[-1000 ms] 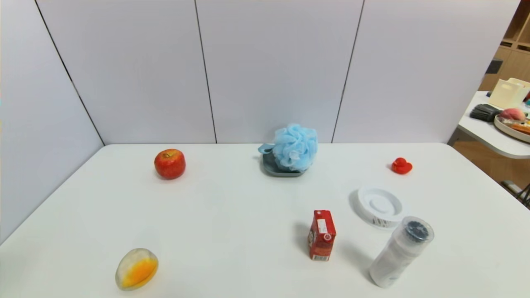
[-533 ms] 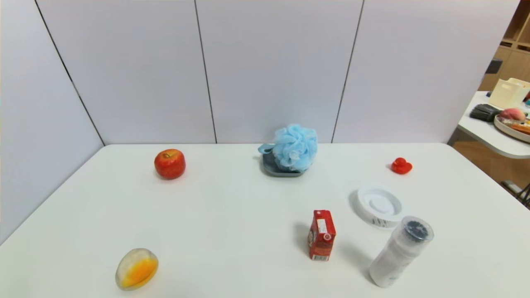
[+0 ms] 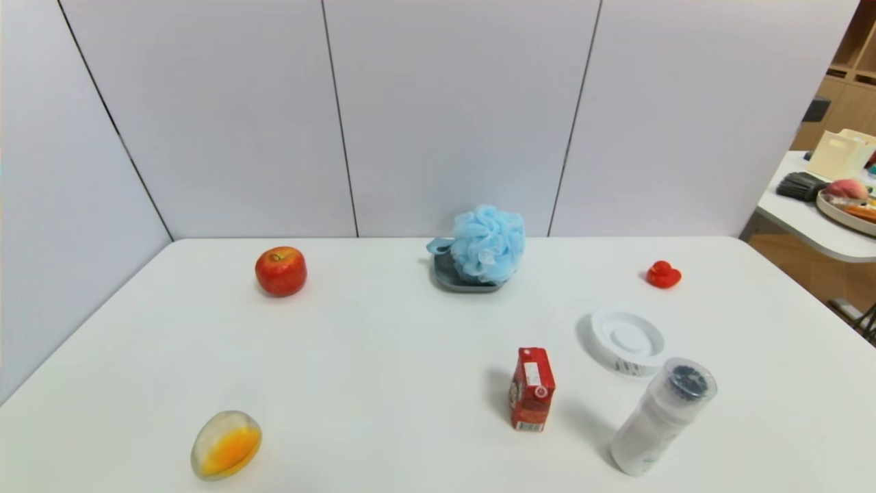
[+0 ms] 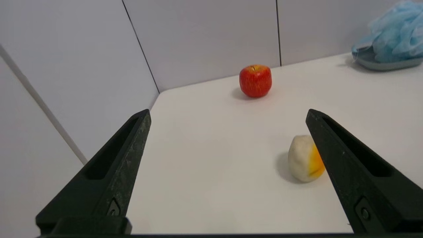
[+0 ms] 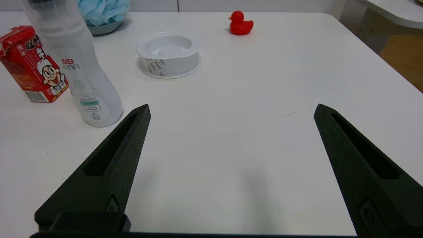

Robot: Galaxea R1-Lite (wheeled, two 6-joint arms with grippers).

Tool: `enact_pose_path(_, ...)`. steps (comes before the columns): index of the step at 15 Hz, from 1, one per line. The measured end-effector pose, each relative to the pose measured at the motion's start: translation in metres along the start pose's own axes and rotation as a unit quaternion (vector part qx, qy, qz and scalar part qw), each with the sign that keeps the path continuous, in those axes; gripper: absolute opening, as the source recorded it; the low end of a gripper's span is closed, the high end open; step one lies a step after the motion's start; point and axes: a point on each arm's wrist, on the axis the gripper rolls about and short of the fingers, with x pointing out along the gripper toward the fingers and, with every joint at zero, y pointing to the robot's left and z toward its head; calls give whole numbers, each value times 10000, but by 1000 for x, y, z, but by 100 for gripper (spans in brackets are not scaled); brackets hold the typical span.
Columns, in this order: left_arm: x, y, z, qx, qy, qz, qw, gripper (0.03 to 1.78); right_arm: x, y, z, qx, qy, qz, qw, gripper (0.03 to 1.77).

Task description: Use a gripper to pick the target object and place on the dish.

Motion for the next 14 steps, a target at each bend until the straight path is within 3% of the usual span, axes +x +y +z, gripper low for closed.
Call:
enact_pose_path(5,11,-11,-49,68,600,-163,9980,169,0,0,0,0,0,0,10000,171)
enact_pose_path(8,11,-15,-62,-190,990,-455,9939,169,0,0,0,0,0,-2,10000,171)
enact_pose_path(11,11,-15,-62,-297,995,-434,9936,169,0,0,0,2,0,-2,10000,171)
enact_pose_path(14,11,-14,-63,-797,1033,-320,9909,169,0,0,0,2,0,-2,10000,171)
